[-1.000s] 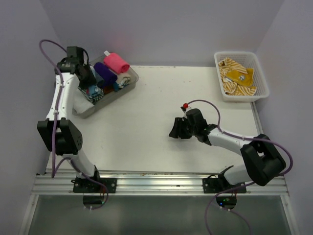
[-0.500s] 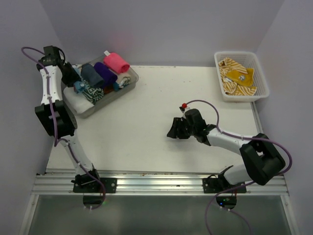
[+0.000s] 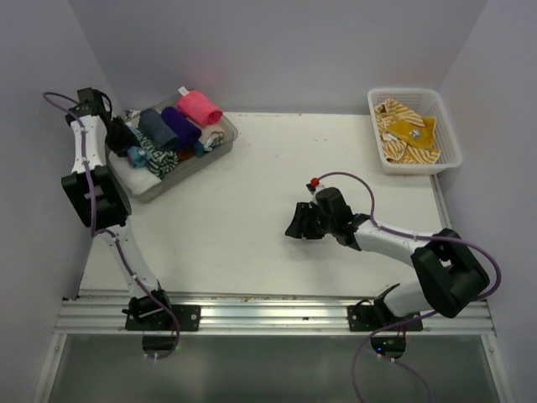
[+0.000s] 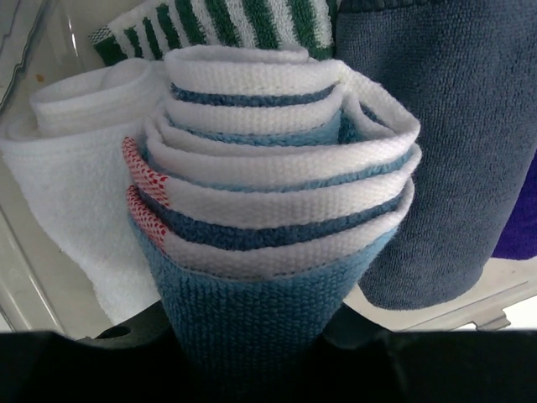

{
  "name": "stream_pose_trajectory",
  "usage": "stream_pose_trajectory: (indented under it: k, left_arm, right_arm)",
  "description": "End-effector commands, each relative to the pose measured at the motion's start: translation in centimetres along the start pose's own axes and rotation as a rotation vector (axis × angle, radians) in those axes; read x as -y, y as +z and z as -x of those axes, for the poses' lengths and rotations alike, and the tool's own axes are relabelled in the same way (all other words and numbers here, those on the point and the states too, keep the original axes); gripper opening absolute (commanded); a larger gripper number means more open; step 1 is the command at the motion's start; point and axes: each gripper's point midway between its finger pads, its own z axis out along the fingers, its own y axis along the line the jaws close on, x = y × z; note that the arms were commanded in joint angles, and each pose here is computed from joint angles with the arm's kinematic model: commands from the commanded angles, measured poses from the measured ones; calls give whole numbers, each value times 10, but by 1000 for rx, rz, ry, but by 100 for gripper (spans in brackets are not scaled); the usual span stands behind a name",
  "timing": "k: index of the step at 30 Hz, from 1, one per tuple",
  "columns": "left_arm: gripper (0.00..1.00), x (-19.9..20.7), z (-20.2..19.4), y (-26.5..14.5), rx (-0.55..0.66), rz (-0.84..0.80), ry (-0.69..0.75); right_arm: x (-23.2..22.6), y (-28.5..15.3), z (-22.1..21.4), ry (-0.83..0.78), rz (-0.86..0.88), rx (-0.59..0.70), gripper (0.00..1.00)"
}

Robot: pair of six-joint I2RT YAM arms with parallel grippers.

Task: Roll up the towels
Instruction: Place the rolled towel into the container

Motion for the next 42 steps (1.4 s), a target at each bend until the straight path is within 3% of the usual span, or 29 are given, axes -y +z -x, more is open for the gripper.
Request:
stream_pose_trajectory:
  k: [1,5,7,9,12,29,32,34,35,36,39,42]
  left_arm:
    - [32,10,15,-1,38,-42,21]
    - [35,9,16,11,23,-42,12]
    - [57,6,16,14,20,-26,10]
    - [71,2,15,13,18,-12,7]
    - [81,4,19,4,43,-8,10]
    - [91,29,54,-104,300,-36,38]
    - [91,31,56,-113,328,-35,49]
    - [82,32,53,-109,324,-41,63]
    - [77,38,52,-107,327,-58,75]
    - [58,37,48,-100,309,-57,79]
    - [39,39,39,-81,279,-57,90]
    - [39,30,30,-54,231,-39,81]
  right_arm:
    - [-6,1,5,-1,18,27,49]
    - [-5,1,2,-1,12,21,49]
    - [-5,1,1,-4,12,18,49]
    - [-5,1,1,-2,10,20,49]
    - [-7,1,1,-2,14,22,49]
    - [-17,6,-4,-22,28,9,49]
    - [-17,7,-5,-21,27,5,49]
    - [-18,7,-5,-24,28,6,49]
    - [-18,8,-5,-26,27,3,49]
    - [-20,8,-5,-28,29,2,49]
    - [-21,8,-4,-30,27,3,48]
    - [-22,7,-5,-35,23,4,48]
